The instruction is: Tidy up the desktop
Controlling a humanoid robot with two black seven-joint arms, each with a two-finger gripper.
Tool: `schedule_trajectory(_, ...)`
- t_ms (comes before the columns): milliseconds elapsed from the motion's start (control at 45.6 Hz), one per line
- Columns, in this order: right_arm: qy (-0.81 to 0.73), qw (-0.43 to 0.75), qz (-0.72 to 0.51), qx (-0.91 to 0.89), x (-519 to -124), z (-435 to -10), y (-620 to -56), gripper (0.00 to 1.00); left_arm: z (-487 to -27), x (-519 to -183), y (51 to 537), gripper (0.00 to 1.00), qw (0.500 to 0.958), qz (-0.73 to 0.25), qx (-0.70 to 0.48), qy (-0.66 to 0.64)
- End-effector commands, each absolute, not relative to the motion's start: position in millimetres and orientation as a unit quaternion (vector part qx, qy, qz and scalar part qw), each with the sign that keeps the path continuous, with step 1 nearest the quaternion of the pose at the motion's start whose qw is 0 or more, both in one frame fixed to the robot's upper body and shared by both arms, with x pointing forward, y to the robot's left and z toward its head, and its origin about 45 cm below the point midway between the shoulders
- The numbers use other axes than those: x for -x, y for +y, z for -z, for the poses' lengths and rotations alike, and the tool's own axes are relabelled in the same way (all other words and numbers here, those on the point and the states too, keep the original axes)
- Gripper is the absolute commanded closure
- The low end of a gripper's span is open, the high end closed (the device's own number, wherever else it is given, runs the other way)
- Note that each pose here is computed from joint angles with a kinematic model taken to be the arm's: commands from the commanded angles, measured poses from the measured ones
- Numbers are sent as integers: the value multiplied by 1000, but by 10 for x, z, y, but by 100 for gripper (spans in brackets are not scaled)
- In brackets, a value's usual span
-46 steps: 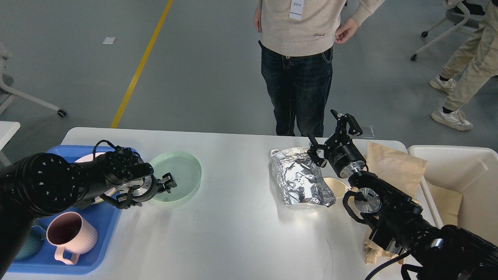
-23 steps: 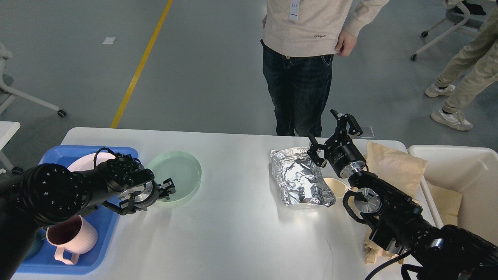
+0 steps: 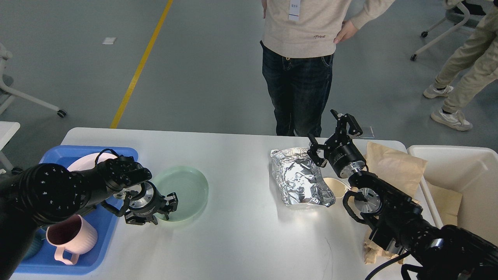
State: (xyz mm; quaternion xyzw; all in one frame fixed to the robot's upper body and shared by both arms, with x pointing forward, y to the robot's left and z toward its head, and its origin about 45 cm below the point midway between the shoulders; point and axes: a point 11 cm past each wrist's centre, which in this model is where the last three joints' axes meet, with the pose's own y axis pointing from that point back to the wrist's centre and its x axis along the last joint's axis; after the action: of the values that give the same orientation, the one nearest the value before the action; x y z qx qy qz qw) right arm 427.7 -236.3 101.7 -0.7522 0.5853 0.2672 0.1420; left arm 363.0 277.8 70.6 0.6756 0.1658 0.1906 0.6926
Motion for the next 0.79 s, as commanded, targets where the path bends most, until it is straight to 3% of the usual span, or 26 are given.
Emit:
schedule_trajectory(0,585,142,-267,752,-4277,-1017,-2363,0,-713,-3618,2782,100,693,-184,-676,169)
schedule_trajectory(329,586,142,-267,752,-4276,-1015,-2368,0,-759,-3647,2783,100,693,-180,-678,167)
schedule_trajectory(614,585,142,-267,752,-4277,-1017,-2363,0,-1170,-3894,3072,100,656,-203,-710,157)
schedule_trajectory(767,585,142,-267,752,-4277,-1017,-2363,0,-1378,-4007,3072,100,662,-196,-707,150)
